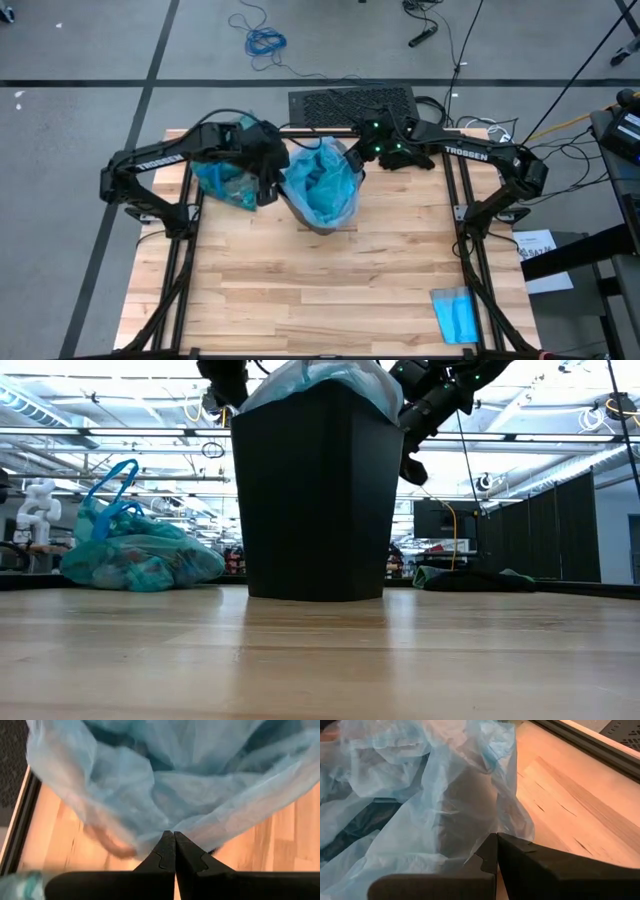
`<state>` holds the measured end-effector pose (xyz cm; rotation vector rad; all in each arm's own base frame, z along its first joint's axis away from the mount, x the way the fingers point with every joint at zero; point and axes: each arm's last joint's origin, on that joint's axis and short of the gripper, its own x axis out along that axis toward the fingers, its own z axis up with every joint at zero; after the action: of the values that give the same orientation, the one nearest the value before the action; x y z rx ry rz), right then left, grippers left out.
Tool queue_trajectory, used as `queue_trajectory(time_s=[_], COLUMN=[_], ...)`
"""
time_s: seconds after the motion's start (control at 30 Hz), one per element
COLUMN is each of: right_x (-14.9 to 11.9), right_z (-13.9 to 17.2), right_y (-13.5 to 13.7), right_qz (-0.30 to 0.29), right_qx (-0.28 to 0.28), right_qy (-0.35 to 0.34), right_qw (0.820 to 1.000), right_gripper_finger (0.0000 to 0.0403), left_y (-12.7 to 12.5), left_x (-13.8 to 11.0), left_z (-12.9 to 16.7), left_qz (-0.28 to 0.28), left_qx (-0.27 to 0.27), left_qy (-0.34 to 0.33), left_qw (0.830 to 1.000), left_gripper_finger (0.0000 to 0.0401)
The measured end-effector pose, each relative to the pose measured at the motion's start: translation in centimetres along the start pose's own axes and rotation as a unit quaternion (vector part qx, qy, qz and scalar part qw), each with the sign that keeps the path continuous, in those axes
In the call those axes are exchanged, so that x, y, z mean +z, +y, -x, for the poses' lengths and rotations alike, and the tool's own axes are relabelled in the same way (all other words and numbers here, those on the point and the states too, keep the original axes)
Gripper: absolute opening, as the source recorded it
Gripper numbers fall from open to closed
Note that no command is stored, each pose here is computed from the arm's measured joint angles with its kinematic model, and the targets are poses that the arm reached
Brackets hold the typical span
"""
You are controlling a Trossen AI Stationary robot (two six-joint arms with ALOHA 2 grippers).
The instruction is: Place trash/remove bag and relplace
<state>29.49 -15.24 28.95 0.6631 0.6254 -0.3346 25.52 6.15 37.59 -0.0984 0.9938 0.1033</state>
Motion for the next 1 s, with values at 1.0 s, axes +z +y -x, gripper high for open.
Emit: queue_trajectory(time_s=[1.0], right_x=[-0.6], right_z=[0.0], right_y=[1.4], right_qz=[-0.010], right_qx=[0.036], right_qy=[0.022], right_qw=[0.999], right_gripper_finger=[0.0000], left_y=[-0.3], left_x=[2.1], left_z=[-1.2], left_qz=[-0.025], left_qx=[-0.004], left_qy=[0.006], left_qw=[1.000], left_gripper_finger=[0.0000])
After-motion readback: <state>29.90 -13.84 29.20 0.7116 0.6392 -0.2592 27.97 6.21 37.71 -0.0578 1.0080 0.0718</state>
